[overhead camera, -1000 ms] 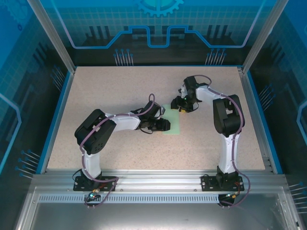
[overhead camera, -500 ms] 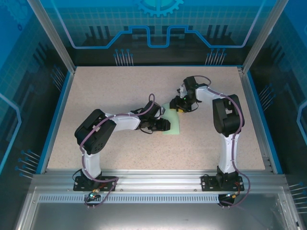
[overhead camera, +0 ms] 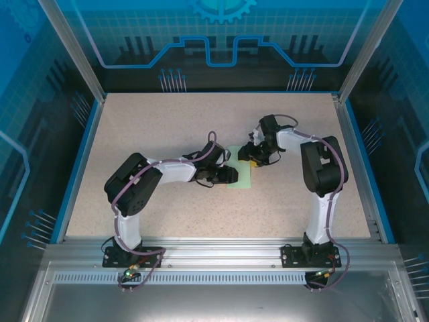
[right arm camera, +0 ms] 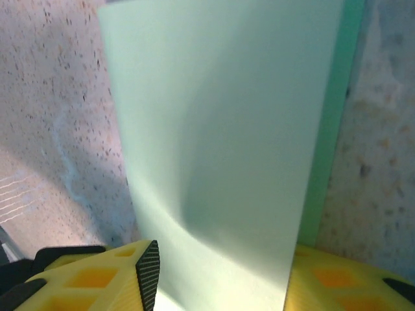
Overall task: Fold a paper plane with a square sheet of paper (fold left side to right side)
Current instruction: Fold the triangle a second time at the center of the table.
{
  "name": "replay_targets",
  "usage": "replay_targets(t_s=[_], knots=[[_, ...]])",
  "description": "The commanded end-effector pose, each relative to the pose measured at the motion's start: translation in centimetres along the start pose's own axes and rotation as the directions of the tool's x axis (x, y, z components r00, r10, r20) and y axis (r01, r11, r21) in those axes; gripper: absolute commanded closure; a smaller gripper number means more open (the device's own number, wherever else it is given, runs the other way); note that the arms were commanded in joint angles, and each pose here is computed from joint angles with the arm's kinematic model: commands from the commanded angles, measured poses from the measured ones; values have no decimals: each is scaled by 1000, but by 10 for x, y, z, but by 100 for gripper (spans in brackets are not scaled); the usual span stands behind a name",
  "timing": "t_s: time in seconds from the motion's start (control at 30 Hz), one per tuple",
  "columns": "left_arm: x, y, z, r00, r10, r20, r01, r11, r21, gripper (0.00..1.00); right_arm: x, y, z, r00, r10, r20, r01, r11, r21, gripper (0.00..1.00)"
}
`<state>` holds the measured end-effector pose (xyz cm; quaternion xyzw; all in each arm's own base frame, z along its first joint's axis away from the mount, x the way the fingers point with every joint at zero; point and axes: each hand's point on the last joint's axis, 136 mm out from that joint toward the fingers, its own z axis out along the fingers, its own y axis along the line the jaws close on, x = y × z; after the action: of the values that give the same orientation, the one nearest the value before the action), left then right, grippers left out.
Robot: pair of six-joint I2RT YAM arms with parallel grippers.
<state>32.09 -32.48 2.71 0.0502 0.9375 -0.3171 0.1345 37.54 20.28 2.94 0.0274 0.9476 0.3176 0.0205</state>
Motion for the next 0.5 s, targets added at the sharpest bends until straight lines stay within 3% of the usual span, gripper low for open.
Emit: replay_targets(t_s=[0.0, 0.23, 0.47], knots=[[4, -7, -1, 1000, 13, -7, -13, 1000, 20, 51, 4, 18, -13, 1000, -4, 24, 5, 998, -58, 51], [-8, -35, -36, 985, 132, 115, -144, 984, 103, 46, 16, 14, -10, 1000, 30, 3, -30, 998, -55, 53], [7, -61, -73, 897, 376, 232, -395, 918, 41, 36, 18, 31, -24, 999, 53, 8, -52, 994, -98, 53]])
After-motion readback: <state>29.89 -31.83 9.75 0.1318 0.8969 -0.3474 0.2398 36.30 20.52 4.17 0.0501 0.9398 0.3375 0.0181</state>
